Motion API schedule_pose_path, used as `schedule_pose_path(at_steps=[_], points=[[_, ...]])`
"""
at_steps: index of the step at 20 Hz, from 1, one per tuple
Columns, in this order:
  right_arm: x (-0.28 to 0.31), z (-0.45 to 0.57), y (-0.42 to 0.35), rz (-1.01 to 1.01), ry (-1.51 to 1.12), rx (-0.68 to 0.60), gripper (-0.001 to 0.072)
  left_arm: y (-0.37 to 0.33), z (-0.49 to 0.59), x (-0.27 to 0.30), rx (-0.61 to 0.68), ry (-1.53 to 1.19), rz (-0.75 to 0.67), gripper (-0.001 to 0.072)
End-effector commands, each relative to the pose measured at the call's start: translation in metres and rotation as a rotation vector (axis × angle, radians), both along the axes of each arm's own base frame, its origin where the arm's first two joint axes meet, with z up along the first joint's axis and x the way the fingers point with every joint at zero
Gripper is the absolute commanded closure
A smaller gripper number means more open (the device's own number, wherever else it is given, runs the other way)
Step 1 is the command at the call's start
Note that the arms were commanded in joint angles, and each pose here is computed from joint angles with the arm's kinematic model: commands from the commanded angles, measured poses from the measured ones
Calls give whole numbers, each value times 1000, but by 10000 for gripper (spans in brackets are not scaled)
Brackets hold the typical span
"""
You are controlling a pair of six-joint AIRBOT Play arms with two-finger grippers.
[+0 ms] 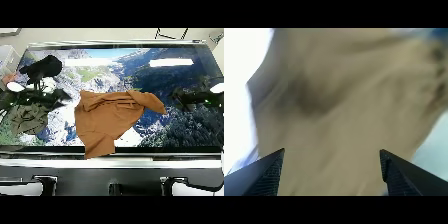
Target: Fold the clothes and pants, and hang the long-sleeved shirts on hangers.
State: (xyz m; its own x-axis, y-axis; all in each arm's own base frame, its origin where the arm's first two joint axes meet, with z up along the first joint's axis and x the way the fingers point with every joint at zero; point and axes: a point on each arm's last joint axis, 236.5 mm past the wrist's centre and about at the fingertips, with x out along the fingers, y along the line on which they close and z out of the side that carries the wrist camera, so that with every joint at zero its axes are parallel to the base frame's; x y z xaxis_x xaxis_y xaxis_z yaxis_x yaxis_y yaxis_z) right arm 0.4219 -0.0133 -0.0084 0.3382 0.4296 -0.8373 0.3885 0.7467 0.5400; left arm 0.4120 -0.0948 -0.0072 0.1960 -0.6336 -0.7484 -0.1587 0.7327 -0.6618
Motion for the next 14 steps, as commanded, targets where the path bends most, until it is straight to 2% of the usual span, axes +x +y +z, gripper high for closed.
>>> schedule_pose_path(at_steps=[1,5,6,8,12,13,14], points=[[-54,-36,26,144,180,65,46,20,-40,-78,65,272,-75,67],[-55,-68,95,209,182,136,30,-30,-82,-119,-3,313,-123,77],[-51,-70,107,224,166,148,30,-42,-86,-121,-26,298,-121,111],[-40,-73,128,210,141,184,30,-58,-90,-115,-55,263,-99,113],[-33,-85,158,202,137,219,32,-66,-99,-97,-6,206,-40,115],[-31,-88,166,199,135,226,33,-66,-101,-92,4,197,-20,193],[-29,-90,173,193,131,232,37,-67,-102,-89,11,185,-14,344]])
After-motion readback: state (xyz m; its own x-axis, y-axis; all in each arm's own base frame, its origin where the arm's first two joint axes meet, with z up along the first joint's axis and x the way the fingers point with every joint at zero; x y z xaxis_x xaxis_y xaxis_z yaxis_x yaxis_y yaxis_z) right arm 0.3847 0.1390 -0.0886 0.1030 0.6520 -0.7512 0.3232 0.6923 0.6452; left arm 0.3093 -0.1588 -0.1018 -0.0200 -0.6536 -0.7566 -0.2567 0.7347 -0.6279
